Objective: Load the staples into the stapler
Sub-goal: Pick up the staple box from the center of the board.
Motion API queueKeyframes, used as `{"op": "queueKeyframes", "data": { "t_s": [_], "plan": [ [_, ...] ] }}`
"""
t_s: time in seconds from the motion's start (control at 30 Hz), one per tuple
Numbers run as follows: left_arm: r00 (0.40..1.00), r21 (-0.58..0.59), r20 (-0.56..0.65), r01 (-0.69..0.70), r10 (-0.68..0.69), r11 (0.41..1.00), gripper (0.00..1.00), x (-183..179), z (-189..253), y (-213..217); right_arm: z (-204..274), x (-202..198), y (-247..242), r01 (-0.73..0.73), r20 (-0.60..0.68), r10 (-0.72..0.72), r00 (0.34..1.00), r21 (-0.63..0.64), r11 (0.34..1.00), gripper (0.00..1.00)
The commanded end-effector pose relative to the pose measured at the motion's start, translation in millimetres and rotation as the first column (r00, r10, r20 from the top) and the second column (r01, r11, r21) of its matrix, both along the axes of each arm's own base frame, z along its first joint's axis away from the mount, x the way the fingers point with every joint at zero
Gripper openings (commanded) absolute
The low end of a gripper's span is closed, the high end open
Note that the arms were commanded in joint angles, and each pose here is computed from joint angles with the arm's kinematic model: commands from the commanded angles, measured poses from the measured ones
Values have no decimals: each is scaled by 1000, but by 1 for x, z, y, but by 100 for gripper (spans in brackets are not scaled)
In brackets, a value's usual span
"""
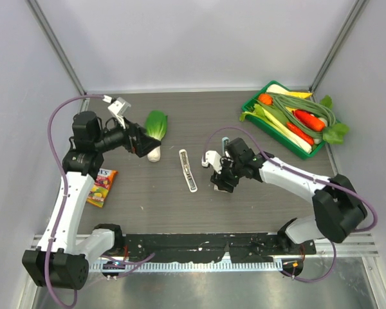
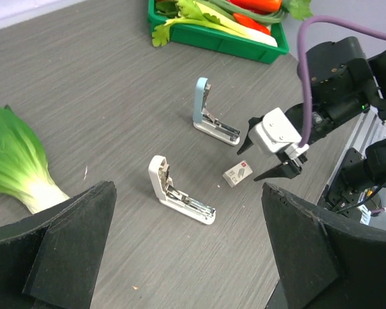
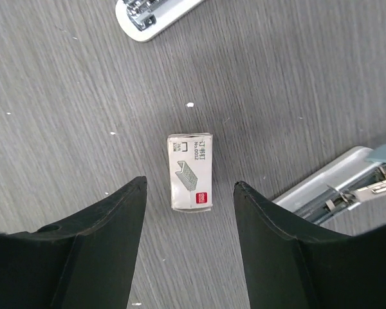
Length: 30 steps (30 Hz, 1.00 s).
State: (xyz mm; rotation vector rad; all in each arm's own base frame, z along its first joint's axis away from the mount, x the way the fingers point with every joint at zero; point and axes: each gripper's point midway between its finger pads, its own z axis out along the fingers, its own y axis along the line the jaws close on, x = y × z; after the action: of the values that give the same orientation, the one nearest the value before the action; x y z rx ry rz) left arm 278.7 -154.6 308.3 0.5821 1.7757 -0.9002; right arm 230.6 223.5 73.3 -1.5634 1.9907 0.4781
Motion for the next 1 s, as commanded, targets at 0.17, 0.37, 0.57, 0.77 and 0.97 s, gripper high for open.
{"op": "queueKeyframes", "data": {
  "t_s": [0.17, 0.37, 0.57, 0.77, 0.97],
  "plan": [
    [999, 21, -44, -8, 9, 1000, 100, -5, -23, 4, -14, 21, 11, -38, 48, 39, 998, -20, 999, 63],
    [998, 7, -55, 8, -7, 1000, 100, -7, -26, 1, -24, 21, 6, -23, 46, 25, 999, -47, 999, 64],
    [998, 3, -56, 13, -13, 1000, 100, -7, -26, 0, -32, 18, 2, -25, 25, 27, 999, -73, 997, 64],
    [998, 1, -59, 15, -15, 1000, 100, -8, -27, 0, -39, 11, -1, -38, -7, 37, 999, -95, 995, 63],
    [998, 0, -66, 20, -20, 1000, 100, -8, -30, -1, -44, 11, -2, -36, -9, 36, 999, -114, 993, 63]
  ]
}}
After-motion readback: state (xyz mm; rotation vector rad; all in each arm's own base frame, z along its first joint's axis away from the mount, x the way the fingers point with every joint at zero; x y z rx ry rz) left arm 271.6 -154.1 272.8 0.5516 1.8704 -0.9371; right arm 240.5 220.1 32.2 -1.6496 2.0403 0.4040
